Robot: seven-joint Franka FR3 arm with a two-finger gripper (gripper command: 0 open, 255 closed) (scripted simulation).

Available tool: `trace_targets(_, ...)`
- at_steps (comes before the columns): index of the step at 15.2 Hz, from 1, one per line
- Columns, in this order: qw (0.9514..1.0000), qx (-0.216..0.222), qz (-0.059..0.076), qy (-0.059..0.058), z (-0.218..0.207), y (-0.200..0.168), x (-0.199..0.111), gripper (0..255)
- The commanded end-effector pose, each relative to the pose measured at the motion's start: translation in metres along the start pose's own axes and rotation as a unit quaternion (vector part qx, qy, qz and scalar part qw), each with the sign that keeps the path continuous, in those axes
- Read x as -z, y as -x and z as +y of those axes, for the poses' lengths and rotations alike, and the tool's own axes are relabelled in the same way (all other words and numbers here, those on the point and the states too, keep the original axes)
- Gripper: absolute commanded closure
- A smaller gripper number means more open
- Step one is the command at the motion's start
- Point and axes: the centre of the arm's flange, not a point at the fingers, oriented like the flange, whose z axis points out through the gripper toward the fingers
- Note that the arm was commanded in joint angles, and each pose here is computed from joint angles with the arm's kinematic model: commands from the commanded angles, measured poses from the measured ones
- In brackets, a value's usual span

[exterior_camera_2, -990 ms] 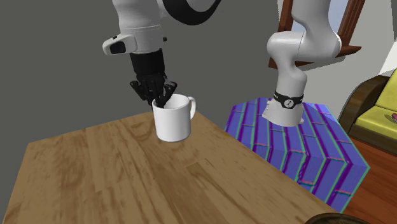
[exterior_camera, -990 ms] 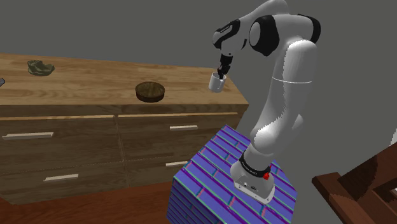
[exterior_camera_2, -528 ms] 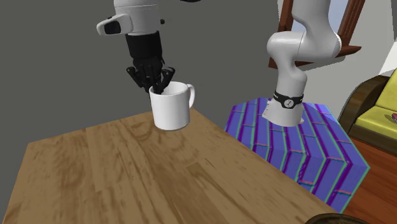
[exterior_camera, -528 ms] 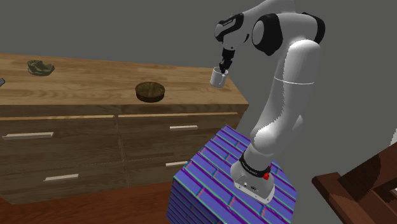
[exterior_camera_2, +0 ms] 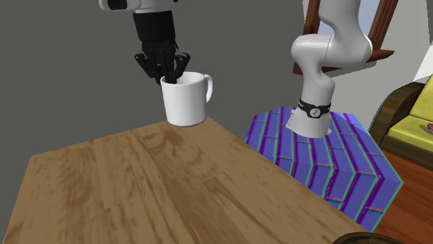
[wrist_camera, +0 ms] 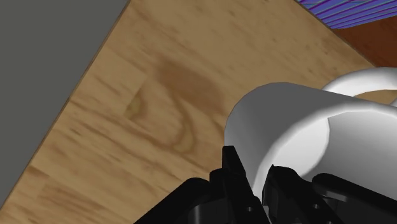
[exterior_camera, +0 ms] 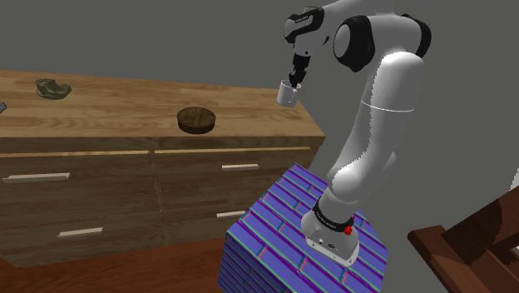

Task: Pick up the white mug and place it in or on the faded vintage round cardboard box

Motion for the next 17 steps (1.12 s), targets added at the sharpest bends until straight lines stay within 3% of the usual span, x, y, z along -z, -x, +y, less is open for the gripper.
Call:
trace_targets(1,1.0,0.0,0.0,0.0,-0.001,0.001,0.01,255)
trace_targets(4,1.0,0.0,0.0,0.0,-0.002,0.003,0.025,255)
trace_targets(17,1.0,0.0,0.0,0.0,-0.154,-0.075,0.038,255)
